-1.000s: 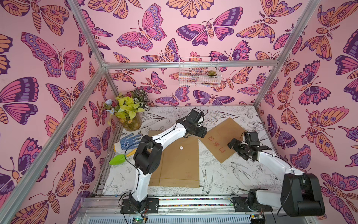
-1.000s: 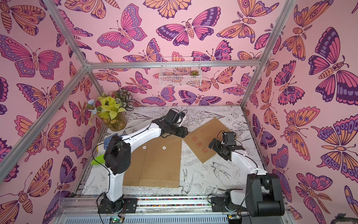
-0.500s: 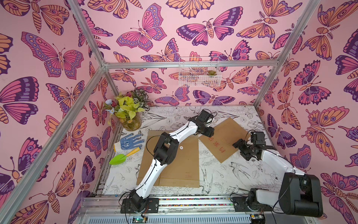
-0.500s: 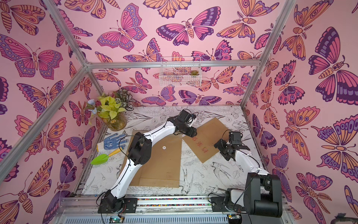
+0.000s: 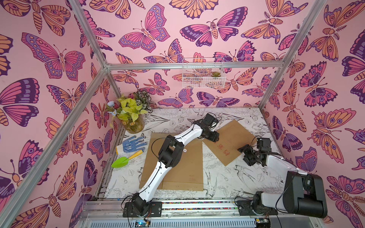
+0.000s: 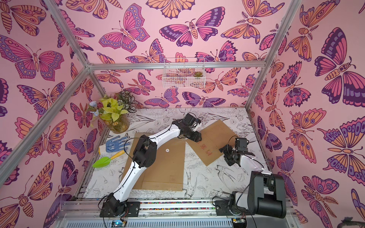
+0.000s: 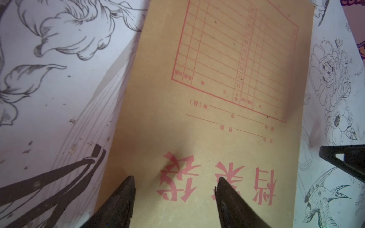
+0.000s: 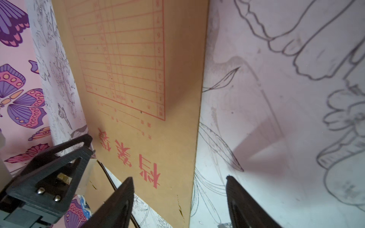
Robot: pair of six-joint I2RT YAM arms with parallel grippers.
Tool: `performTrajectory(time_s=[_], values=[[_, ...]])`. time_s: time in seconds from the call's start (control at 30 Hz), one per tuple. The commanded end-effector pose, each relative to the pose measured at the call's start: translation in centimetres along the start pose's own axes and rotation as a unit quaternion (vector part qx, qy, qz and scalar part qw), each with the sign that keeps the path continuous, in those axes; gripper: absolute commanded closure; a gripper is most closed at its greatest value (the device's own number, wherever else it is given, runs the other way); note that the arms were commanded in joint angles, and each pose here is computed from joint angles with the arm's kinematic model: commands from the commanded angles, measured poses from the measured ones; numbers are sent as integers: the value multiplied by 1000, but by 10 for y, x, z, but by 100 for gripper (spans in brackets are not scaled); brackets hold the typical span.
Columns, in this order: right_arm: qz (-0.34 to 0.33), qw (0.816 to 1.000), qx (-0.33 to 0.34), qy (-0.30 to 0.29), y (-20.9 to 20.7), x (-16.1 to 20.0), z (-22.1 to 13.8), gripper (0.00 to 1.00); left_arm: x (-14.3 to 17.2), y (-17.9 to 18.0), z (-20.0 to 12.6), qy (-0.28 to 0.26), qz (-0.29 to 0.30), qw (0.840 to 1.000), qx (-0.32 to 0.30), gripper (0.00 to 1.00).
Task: Open the file bag
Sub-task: Pick up the file bag from the center of the board.
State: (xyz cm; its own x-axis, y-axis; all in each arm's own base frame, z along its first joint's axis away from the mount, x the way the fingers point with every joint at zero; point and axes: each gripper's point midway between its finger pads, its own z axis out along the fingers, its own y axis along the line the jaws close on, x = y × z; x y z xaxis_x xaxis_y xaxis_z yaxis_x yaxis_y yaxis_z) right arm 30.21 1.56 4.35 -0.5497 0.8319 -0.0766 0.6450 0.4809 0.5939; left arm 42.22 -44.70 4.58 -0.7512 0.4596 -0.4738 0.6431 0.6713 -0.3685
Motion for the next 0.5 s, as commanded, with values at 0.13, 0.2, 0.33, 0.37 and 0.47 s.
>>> performTrajectory(time_s=[0.13,0.2,0.33,0.37,0.47], values=[[25,999,-25,12,-4,-3,7,27,28,0,14,46,3,999,9,32],[28,999,-29,15,-6,-3,9,28,31,1,16,52,1,999,10,31],[35,998,-34,25,-9,-2,16,28,37,1,18,61,0,998,10,31],[36,998,-38,27,-8,-2,17,28,38,2,19,63,-1,998,10,31],[35,998,-47,31,-8,-1,20,28,42,3,20,69,-3,998,9,31]])
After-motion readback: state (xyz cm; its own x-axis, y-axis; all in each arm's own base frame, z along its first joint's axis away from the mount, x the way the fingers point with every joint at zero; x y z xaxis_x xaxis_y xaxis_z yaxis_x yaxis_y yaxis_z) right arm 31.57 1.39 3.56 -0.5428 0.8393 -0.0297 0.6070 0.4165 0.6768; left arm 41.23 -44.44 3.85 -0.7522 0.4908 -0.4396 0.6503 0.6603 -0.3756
